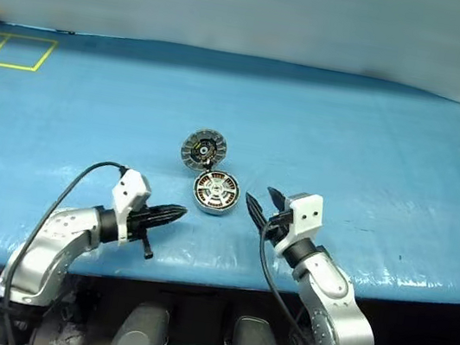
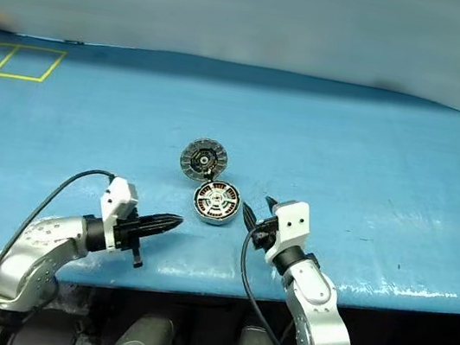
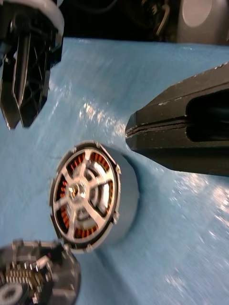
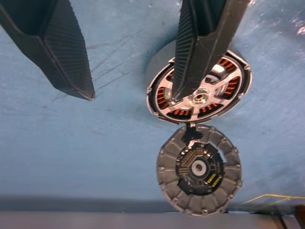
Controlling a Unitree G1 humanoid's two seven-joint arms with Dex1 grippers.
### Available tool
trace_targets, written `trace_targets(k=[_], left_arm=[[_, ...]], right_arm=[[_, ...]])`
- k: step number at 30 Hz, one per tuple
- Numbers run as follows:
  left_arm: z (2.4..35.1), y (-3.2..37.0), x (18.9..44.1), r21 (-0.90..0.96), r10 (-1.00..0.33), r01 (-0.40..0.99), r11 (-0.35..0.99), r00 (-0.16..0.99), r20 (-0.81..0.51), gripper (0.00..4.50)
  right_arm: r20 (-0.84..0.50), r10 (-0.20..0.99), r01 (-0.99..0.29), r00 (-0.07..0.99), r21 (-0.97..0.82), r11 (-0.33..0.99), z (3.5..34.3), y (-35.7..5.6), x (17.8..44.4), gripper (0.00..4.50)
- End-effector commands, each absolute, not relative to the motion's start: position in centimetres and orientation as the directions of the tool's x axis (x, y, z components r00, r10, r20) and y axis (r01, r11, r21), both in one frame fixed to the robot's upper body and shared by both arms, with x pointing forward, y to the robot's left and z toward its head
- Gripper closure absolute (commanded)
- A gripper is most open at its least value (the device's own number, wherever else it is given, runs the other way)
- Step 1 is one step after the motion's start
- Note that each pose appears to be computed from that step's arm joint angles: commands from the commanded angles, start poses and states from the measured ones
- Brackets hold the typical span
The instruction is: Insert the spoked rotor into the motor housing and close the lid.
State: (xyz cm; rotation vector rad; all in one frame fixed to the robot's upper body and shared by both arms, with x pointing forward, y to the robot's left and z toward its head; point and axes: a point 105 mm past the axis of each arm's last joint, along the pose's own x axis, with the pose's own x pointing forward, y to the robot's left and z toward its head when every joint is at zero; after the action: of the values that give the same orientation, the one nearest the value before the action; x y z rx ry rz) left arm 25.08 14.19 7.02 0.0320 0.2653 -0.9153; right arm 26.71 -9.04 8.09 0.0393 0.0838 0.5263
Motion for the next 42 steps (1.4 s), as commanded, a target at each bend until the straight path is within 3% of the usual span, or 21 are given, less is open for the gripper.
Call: trace_targets(k=[1,3,10,13,17,18,23,30,35,38,42], left_arm=[[6.8,17.4,26.9,0.006,-0.669,0.685,0.728,0.713,-0.213,4.50],[6.8,19.4,29.0,0.045,-0.588,0.604,0.796,0.789,-0.178,4.50],[8.5,22.1,36.3,0.190,-0.486,0.494,0.848,0.869,-0.089,4.50],[9.3,21.2,38.9,0.144,-0.504,0.509,0.849,0.861,-0.069,4.50],[9.9,17.7,40.8,0.120,-0.619,0.626,0.771,0.780,-0.092,4.50],[10.0,16.9,41.1,0.119,-0.642,0.651,0.750,0.759,-0.104,4.50],[11.0,12.8,40.9,-0.081,-0.822,0.818,0.569,0.564,-0.078,4.50],[12.0,10.2,40.0,-0.168,-0.921,0.906,0.388,0.377,-0.094,4.50],[12.7,8.6,37.6,-0.241,-0.987,0.959,0.147,0.126,-0.103,4.50],[11.7,8.2,36.3,-0.252,-0.988,0.965,0.079,0.043,-0.147,4.50],[10.3,8.1,35.3,-0.262,-0.983,0.963,0.067,0.019,-0.181,4.50]], right_arm=[[-0.034,0.560,-0.557,0.828,0.069,0.828,8.7,-8.0,25.7,2.61],[-0.045,0.573,-0.569,0.818,0.077,0.819,8.1,-7.8,25.1,2.61],[-0.079,0.556,-0.549,0.827,0.099,0.830,6.4,-8.4,24.2,2.61],[-0.080,0.546,-0.535,0.834,0.129,0.835,6.2,-8.6,23.8,3.19],[-0.089,0.529,-0.518,0.844,0.122,0.847,6.0,-8.6,23.3,4.47],[-0.090,0.525,-0.515,0.846,0.119,0.849,5.9,-8.6,23.2,4.47],[-0.090,0.483,-0.473,0.871,0.112,0.874,6.1,-9.1,23.0,4.47],[-0.105,0.456,-0.446,0.884,0.101,0.889,5.8,-9.3,22.7,4.47],[-0.112,0.443,-0.434,0.890,0.089,0.896,5.6,-9.5,23.0,4.47],[-0.113,0.441,-0.434,0.890,0.085,0.897,5.6,-9.5,23.3,4.47],[-0.106,0.446,-0.438,0.889,0.086,0.895,5.7,-9.3,23.6,4.47]])
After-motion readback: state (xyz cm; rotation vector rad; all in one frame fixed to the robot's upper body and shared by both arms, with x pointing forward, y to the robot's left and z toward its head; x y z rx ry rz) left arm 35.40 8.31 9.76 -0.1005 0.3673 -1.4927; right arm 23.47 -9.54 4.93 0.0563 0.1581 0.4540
